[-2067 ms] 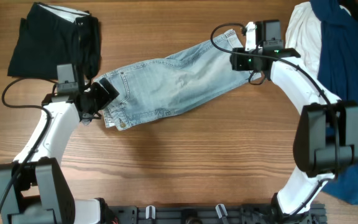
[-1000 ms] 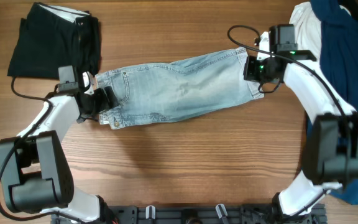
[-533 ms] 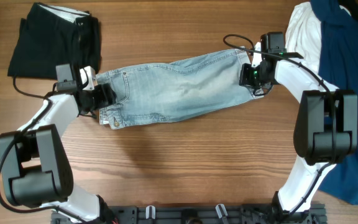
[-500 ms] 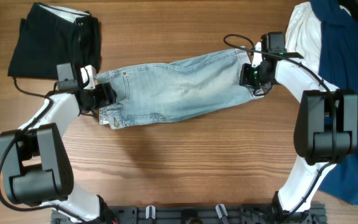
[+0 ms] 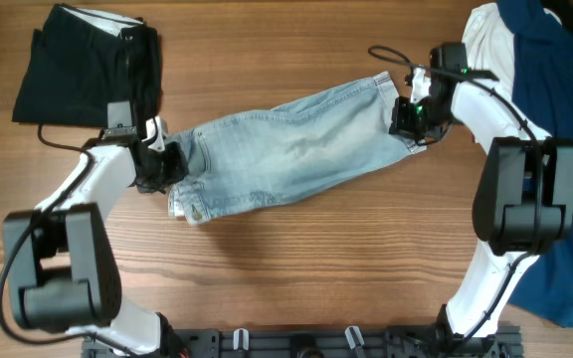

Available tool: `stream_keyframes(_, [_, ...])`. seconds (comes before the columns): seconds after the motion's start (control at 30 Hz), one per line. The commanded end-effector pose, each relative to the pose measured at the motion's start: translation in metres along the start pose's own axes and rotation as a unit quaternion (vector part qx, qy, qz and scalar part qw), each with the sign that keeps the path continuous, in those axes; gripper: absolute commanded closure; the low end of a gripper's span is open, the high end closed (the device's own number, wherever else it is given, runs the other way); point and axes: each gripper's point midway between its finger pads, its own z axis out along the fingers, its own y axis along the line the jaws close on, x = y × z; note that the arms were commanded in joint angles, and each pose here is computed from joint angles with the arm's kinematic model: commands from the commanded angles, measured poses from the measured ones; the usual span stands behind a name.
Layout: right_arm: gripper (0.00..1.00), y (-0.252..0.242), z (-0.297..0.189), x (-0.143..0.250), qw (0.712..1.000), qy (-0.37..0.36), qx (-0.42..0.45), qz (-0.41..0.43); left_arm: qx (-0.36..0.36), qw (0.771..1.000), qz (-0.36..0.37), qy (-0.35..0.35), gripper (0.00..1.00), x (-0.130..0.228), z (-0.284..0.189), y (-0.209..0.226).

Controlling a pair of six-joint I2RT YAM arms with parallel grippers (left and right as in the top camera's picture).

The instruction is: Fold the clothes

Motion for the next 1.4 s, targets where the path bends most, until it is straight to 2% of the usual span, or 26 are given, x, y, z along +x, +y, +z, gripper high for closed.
stream_keyframes(0.0, [0.96, 0.016, -0.022, -0.022, 0.999, -0.014, -0.019, -0.035, 0.013, 0.999, 0.033, -0.034, 0.96, -0.023, -0.060, -0.021])
stream_keyframes(0.17, [0.91, 0.024, -0.033, -0.018, 0.997, 0.001, -0.033, -0.064, 0.007, 0.997, 0.079, -0.023, 0.96, -0.035, -0.118, -0.039])
stream_keyframes(0.37, [0.92, 0.031, -0.021, -0.005, 0.997, 0.023, -0.034, -0.073, -0.021, 0.990, 0.120, -0.068, 0.96, -0.061, -0.157, -0.044])
stream_keyframes(0.43, [0.95, 0.044, -0.007, 0.007, 0.995, 0.037, -0.036, -0.088, -0.056, 0.987, 0.120, -0.087, 0.96, -0.071, -0.166, -0.035])
stream_keyframes(0.57, [0.96, 0.059, 0.012, 0.022, 0.993, 0.050, -0.036, -0.100, -0.054, 0.985, 0.125, -0.107, 0.96, -0.081, -0.178, -0.041])
stream_keyframes(0.73, [0.96, 0.056, 0.026, 0.028, 0.994, 0.047, -0.036, -0.092, -0.027, 0.982, 0.128, -0.138, 0.96, -0.093, -0.209, -0.060])
stream_keyframes(0.83, [0.96, 0.050, 0.040, 0.034, 0.994, 0.053, -0.037, -0.084, 0.027, 0.984, 0.128, -0.123, 0.96, -0.085, -0.205, -0.083])
stream_keyframes(1.0, [0.96, 0.065, 0.040, 0.030, 0.992, 0.043, -0.082, -0.080, 0.041, 0.986, 0.135, -0.090, 0.96, -0.073, -0.180, -0.115])
stream_keyframes(1.13, [0.96, 0.085, 0.016, 0.014, 0.989, 0.012, -0.115, -0.094, 0.059, 0.985, 0.148, -0.072, 0.96, -0.071, -0.144, -0.154])
stream_keyframes(1.37, [0.96, 0.063, -0.014, -0.008, 0.989, -0.028, -0.127, -0.068, 0.108, 0.970, 0.183, -0.121, 0.96, -0.080, -0.129, -0.218])
